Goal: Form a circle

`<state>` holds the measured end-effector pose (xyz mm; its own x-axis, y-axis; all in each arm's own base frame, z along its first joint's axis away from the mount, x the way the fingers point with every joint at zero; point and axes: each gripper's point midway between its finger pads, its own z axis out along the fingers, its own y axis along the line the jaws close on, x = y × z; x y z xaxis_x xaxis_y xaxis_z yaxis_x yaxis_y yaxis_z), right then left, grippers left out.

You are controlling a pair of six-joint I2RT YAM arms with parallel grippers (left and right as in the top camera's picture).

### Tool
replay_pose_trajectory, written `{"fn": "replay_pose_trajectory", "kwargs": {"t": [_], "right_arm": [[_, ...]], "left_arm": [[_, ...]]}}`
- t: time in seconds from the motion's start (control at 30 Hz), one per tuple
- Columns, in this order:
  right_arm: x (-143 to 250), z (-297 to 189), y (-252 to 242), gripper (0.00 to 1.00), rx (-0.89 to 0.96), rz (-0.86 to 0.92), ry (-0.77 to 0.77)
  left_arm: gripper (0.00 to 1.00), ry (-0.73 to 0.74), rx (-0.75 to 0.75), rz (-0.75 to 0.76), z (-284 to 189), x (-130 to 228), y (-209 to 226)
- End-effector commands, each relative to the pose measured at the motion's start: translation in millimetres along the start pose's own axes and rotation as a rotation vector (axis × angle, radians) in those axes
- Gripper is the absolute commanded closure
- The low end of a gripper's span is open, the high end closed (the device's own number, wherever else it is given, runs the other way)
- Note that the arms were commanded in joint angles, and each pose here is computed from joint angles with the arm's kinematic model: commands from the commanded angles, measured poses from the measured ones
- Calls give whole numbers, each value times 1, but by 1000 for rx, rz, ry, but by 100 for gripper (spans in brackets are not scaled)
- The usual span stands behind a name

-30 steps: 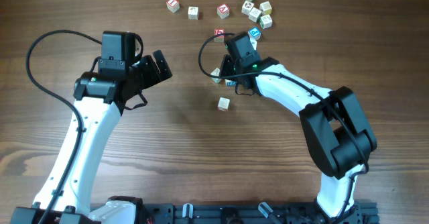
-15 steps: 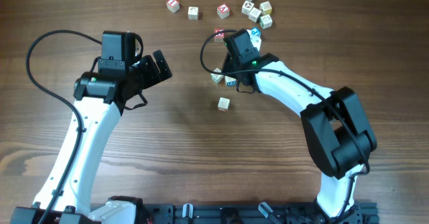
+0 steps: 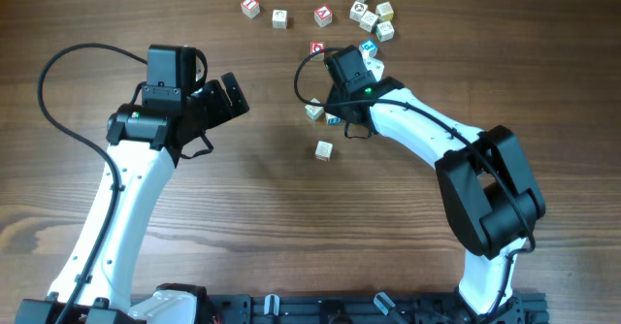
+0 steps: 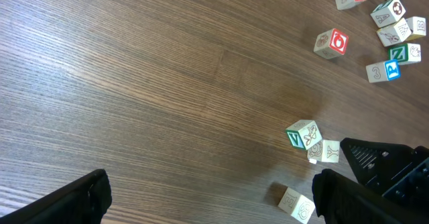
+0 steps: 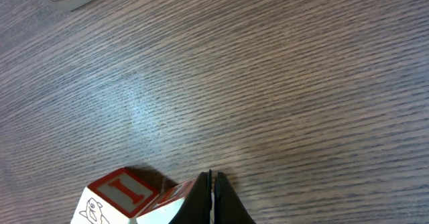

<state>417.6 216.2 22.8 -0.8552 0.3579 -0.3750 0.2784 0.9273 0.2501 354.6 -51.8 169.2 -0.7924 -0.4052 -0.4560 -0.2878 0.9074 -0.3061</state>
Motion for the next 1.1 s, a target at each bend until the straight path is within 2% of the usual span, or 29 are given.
{"fn": "replay_pose_trajectory", "kwargs": {"t": [0.0,0.9,0.97,1.07], "right_arm": [[-2,-3,6,95,-18,10,3],[-4,-3,6,95,-16,3,-5],[-13,-12,1,95,1,14,-30],[-33,-54,-12,95,13,80,-61]], "left_arm": [[0,-1,6,-13,0,-2,-1],[0,-1,6,-13,0,-2,-1],[0,-1,6,-13,0,-2,-1],[0,-1,6,-13,0,-2,-1]]}}
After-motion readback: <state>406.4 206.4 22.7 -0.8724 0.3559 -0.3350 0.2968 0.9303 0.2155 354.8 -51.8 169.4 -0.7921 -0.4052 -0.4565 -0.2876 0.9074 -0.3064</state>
